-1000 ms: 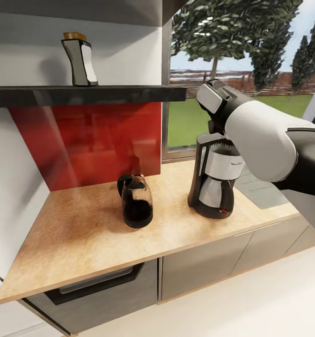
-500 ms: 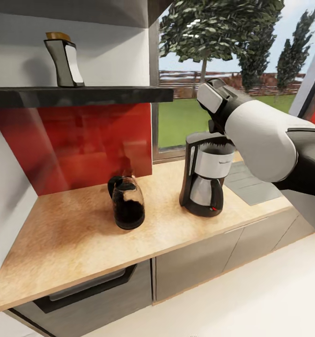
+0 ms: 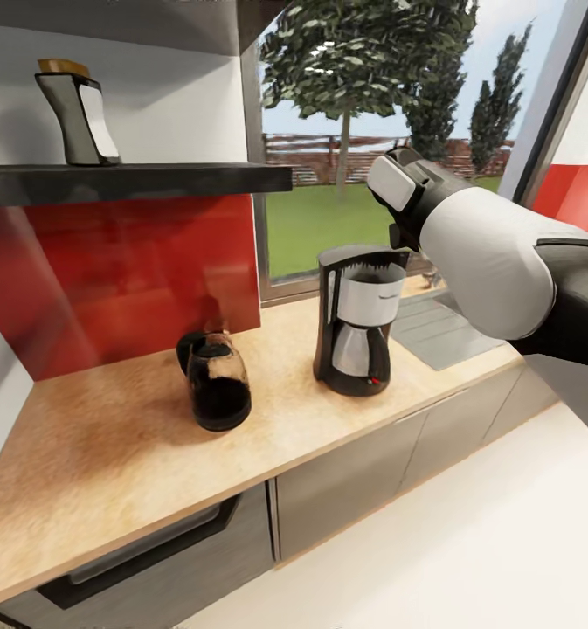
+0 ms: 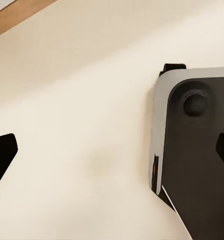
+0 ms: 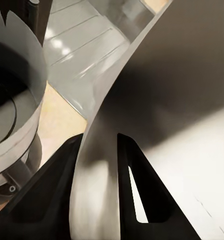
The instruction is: Set up a coffee station on the kitchen countertop: keep the coffee maker on the countertop, move the bottle of coffee from the kitchen shelf to the counter next to the coffee maker, place a paper coffee filter on top of the coffee maker, put the saucer next to the coffee maker with the coffee cup on the saucer, and place the electric kettle next to the coffee maker.
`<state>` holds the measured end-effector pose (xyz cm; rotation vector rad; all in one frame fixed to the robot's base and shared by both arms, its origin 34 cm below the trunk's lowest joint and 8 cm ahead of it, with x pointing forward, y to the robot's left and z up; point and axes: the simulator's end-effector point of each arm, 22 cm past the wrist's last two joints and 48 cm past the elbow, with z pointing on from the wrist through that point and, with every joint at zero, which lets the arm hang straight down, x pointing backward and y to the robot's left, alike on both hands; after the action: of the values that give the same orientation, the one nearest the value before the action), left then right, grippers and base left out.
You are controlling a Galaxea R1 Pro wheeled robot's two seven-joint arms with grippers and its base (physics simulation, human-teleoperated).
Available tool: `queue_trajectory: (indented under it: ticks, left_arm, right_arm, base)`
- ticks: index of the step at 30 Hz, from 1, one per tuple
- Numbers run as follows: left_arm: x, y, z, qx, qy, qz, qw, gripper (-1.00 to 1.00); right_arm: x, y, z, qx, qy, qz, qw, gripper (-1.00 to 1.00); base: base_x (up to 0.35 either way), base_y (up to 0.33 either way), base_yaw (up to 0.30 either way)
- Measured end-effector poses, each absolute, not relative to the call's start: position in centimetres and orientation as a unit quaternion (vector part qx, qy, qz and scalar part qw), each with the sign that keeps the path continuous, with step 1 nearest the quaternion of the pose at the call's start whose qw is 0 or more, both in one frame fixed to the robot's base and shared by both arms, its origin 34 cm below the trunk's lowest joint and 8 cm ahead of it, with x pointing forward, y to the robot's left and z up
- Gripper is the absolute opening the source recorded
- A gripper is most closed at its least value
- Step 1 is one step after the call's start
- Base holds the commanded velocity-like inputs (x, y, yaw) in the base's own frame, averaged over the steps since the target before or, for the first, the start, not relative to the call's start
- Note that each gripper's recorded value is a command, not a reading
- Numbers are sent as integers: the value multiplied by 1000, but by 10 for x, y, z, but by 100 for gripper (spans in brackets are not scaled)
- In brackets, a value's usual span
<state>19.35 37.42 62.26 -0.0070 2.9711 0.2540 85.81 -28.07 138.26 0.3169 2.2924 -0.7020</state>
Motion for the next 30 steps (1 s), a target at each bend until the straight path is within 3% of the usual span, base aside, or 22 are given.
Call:
queue_trajectory:
  ticks: [13, 18, 30]
  left_arm:
    - [193, 375, 623, -3, 993, 86, 79, 100]
    - [193, 376, 623, -4, 993, 87, 79, 100]
    - [192, 379, 623, -6, 993, 89, 78, 100]
  right_arm:
    - [858, -280, 1381, 122, 887, -271, 352, -100]
    - [858, -280, 1380, 122, 888, -271, 352, -100]
    - [858, -280, 1374, 120, 890, -270, 348, -100]
  base:
    - [-71, 140, -13]
    - [0, 251, -197]
    - [0, 16, -9]
